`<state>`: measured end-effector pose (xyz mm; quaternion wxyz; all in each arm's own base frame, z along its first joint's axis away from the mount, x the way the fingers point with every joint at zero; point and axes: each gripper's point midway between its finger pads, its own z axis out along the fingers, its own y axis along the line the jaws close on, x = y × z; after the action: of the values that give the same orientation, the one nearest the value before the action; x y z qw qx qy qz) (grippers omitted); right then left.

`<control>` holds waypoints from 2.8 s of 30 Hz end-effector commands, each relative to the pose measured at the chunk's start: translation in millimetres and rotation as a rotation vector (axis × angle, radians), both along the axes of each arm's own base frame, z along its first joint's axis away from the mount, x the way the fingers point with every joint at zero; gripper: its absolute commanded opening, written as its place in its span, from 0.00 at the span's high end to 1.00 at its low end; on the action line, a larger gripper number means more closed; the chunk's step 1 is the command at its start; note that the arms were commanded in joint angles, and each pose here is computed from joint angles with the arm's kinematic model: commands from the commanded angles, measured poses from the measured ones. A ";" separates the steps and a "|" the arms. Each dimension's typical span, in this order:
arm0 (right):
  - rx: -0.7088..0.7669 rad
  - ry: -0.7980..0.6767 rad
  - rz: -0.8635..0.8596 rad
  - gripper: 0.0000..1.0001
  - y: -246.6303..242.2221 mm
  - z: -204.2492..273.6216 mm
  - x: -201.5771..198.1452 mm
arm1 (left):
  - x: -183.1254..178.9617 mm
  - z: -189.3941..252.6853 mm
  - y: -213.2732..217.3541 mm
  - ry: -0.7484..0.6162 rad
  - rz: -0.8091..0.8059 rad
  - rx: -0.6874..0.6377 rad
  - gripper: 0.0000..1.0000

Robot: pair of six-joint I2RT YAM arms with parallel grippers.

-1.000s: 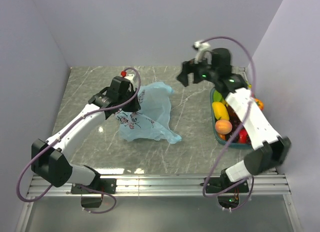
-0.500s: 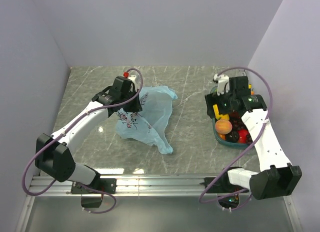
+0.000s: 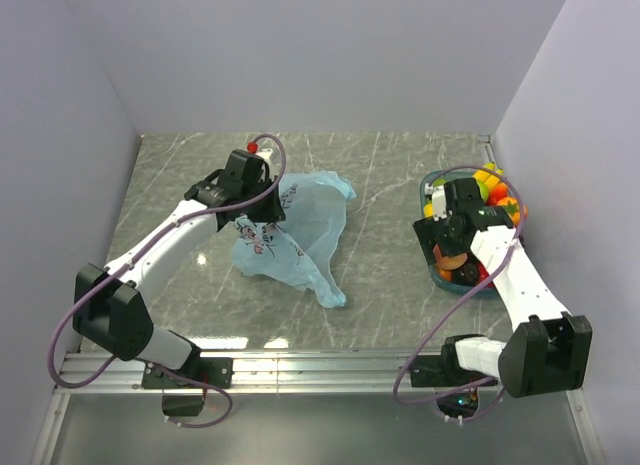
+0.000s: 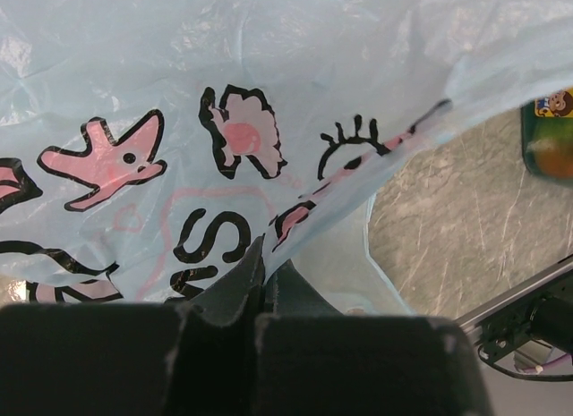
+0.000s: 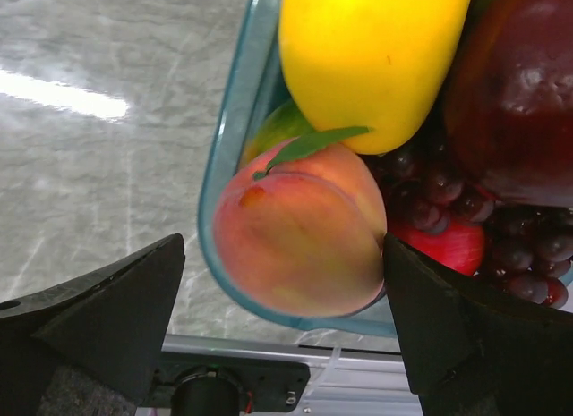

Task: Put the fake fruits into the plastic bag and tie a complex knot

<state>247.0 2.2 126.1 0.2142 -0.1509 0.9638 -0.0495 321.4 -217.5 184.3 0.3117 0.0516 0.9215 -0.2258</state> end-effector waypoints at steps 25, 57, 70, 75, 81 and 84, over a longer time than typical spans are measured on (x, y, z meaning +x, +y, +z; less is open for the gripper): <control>0.830 -0.300 0.396 0.69 149.9 150.3 8.3 | -3.6 54.9 -35.6 0.322 -0.112 -0.580 0.99; 0.620 -0.356 0.586 0.01 260.4 120.8 33.5 | -34.0 30.1 -35.2 0.345 -0.354 -0.765 1.00; 0.529 -0.271 0.445 0.12 142.9 98.9 1.3 | -12.7 -0.2 -21.1 0.339 -0.192 -0.634 0.99; 0.277 -0.331 0.193 0.11 52.1 89.7 31.8 | -11.4 -3.0 -20.7 0.339 -0.186 -0.596 0.99; 0.031 -0.294 -0.016 0.07 -49.3 92.8 56.6 | -13.2 0.1 -21.8 0.315 -0.201 -0.584 0.99; -0.043 -0.246 -0.056 0.06 -79.3 86.1 63.3 | -13.6 -0.9 -21.0 0.312 -0.200 -0.577 0.99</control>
<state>307.1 -40.6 201.0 0.3419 -0.1152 0.9323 -0.0248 301.4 -237.4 168.2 0.1126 -0.0101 0.8506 -0.5135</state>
